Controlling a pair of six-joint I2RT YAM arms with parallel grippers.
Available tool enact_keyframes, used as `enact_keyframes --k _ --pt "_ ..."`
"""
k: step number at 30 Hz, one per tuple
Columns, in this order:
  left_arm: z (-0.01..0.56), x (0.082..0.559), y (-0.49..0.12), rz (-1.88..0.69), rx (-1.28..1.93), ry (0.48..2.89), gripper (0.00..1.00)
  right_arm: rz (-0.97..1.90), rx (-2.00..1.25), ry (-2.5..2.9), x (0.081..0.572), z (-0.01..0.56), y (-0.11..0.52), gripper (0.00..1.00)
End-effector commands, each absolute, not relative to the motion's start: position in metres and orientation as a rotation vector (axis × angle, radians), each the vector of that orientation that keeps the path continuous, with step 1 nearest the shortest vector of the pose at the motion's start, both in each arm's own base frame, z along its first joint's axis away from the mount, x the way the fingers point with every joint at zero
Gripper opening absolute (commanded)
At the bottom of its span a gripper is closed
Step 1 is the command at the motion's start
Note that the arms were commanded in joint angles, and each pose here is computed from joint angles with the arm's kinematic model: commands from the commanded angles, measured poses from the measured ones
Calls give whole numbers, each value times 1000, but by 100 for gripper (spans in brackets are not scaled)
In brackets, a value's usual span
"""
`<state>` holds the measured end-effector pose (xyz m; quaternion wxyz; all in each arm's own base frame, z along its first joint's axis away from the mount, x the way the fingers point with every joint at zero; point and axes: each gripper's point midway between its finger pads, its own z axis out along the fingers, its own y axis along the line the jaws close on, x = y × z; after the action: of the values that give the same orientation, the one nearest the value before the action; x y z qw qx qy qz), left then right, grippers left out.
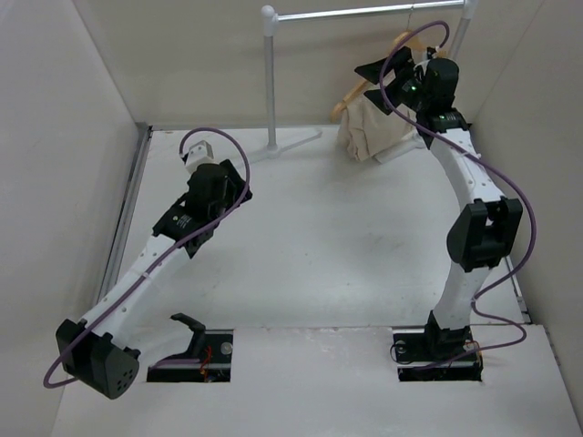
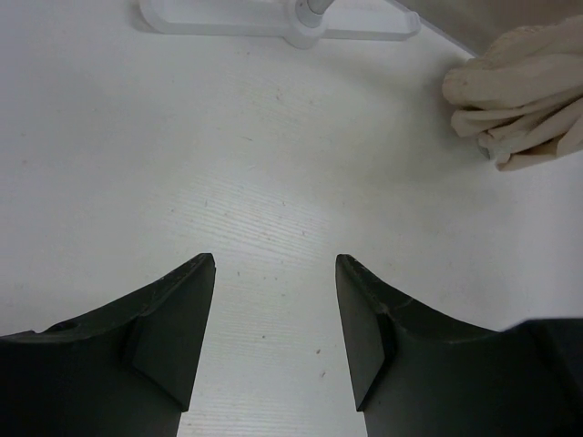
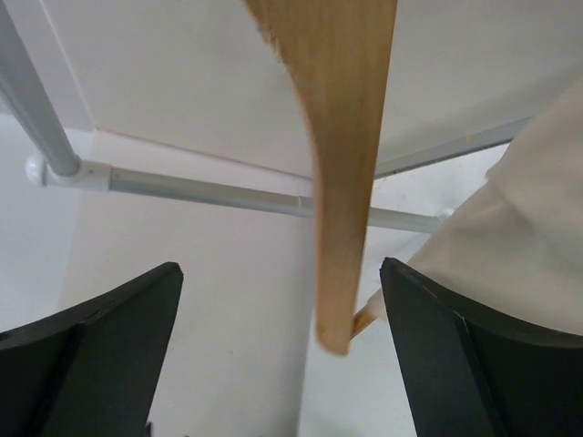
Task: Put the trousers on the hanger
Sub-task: Place the hanger at the clothesline, then reset both arms
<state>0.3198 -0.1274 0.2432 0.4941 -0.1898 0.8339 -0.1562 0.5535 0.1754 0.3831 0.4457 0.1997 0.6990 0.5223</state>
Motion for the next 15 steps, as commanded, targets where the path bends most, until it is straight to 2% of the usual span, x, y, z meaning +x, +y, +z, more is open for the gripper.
enact_keyframes --k 1,4,8,9,15 --pt "253 327 -123 -387 -488 1990 54 1250 381 1572 524 460 162 100" --pt "258 330 -125 -401 -485 1998 58 1125 382 1588 510 458 151 100" --pt "266 332 -136 -425 -455 1995 75 1001 405 1626 486 441 135 100" --pt "267 332 -140 -436 -442 1994 100 966 416 1637 477 434 130 100" --pt "244 331 -165 -422 -378 2074 100 723 494 1719 413 370 93 100"
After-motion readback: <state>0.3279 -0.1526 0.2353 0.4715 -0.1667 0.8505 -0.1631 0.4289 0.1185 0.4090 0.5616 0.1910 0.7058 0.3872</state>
